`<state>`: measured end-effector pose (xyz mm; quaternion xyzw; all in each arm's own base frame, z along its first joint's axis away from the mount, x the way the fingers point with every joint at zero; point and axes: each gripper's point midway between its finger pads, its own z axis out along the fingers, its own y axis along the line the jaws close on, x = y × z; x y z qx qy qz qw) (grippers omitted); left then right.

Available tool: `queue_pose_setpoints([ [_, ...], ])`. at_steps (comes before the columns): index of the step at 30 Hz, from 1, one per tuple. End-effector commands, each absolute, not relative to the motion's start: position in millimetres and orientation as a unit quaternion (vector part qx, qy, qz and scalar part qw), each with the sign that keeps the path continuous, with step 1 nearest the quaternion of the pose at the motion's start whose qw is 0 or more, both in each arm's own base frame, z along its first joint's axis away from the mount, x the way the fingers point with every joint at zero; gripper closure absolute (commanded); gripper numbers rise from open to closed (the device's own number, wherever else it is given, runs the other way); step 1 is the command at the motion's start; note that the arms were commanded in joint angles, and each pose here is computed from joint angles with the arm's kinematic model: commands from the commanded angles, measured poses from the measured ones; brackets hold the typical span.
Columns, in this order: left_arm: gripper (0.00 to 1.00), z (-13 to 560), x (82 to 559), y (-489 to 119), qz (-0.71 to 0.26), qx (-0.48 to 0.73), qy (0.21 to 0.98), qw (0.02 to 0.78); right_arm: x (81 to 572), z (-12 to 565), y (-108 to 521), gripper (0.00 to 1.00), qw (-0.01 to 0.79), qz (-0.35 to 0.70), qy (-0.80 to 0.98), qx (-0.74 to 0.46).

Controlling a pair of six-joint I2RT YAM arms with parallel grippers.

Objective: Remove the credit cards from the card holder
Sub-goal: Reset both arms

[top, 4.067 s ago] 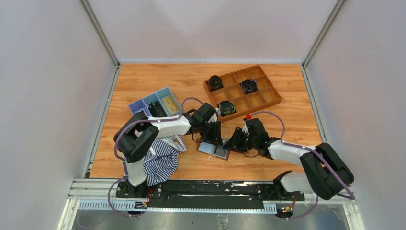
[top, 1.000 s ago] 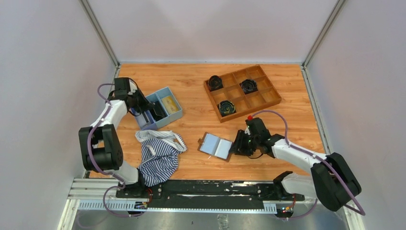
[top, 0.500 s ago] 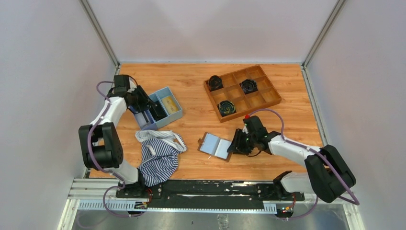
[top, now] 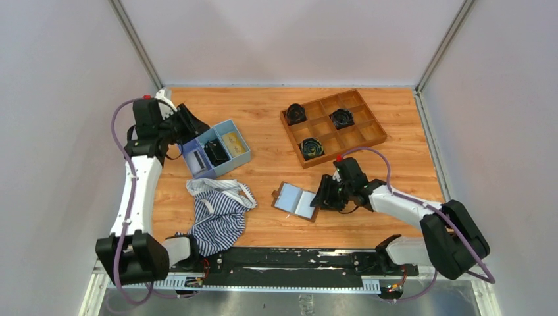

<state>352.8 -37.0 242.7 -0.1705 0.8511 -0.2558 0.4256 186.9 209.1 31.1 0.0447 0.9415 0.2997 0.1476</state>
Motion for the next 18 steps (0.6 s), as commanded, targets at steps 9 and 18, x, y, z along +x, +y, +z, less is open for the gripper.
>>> queue_pose_setpoints([
  [9,0.48,293.5,256.2,-160.4,-0.365,0.018,0.825,0.431,198.1,102.7,203.5,0.38,0.233,0.303,0.924,0.009],
  [18,0.46,288.7,215.4,-158.8,-0.31,0.09,0.851,0.414,215.6,191.2,96.2,0.23,0.417,0.084,0.905,0.024],
])
